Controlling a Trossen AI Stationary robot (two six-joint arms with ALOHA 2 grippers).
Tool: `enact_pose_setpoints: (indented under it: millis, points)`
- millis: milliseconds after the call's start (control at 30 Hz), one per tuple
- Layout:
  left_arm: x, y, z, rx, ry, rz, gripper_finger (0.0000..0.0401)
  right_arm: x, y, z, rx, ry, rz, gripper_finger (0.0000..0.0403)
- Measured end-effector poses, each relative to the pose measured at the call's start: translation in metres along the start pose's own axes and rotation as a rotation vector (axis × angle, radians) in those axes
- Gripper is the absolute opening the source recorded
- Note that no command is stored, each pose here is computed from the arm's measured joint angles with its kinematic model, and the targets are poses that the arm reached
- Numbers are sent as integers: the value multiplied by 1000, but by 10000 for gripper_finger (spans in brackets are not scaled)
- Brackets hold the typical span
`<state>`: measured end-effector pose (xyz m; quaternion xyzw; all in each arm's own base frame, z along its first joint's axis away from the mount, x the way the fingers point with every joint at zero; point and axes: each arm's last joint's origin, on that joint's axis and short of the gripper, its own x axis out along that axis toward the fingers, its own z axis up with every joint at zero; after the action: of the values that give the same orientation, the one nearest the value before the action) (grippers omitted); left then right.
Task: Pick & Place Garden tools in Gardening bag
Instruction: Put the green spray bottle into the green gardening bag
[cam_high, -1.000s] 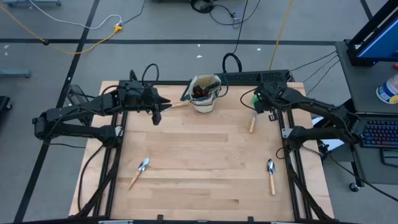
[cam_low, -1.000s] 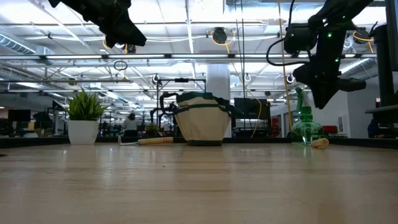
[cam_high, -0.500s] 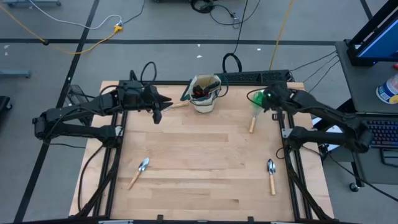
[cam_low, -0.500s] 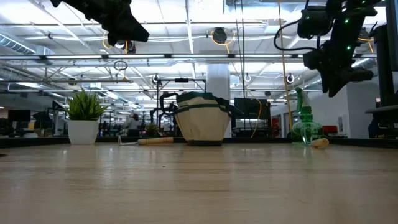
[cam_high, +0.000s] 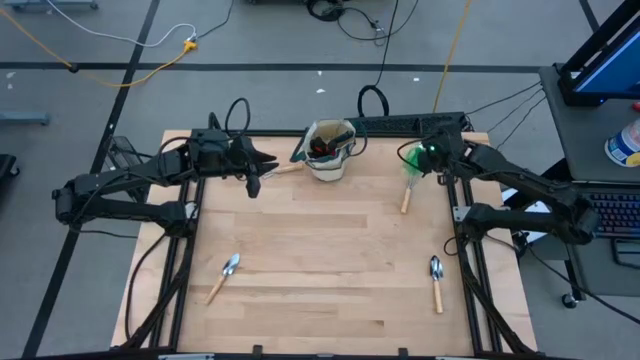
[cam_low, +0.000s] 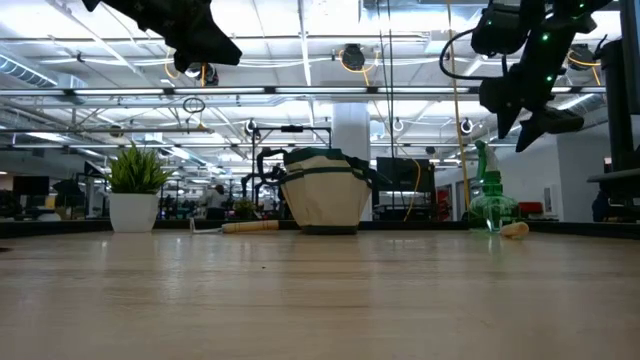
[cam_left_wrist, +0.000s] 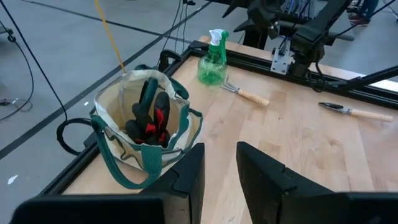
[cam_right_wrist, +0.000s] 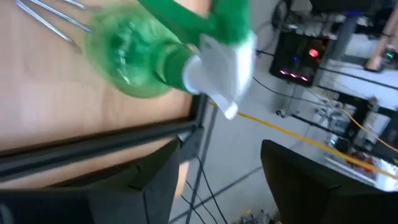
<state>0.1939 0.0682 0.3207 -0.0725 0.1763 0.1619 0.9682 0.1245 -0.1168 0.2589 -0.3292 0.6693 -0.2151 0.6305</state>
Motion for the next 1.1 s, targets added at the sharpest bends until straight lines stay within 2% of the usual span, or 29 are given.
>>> enact_pose_setpoints:
  millis: [100, 267, 467, 833, 1100]
  points:
    - [0, 0, 0, 8, 0, 0, 97, 5, -1, 6, 2, -36, 18, 232]
    - [0, 0, 0, 18, 1, 0, 97, 13, -7, 16, -10, -58, -18, 242]
    - [0, 0, 0, 27, 1, 1, 97, 19, -6, 20, -37, -46, 2, 244]
    - [0, 0, 0, 33, 2, 0, 97, 25, -13, 22, -18, -53, -31, 245]
    - [0, 0, 0, 32, 2, -1, 97, 33, -13, 19, -16, -57, 28, 245]
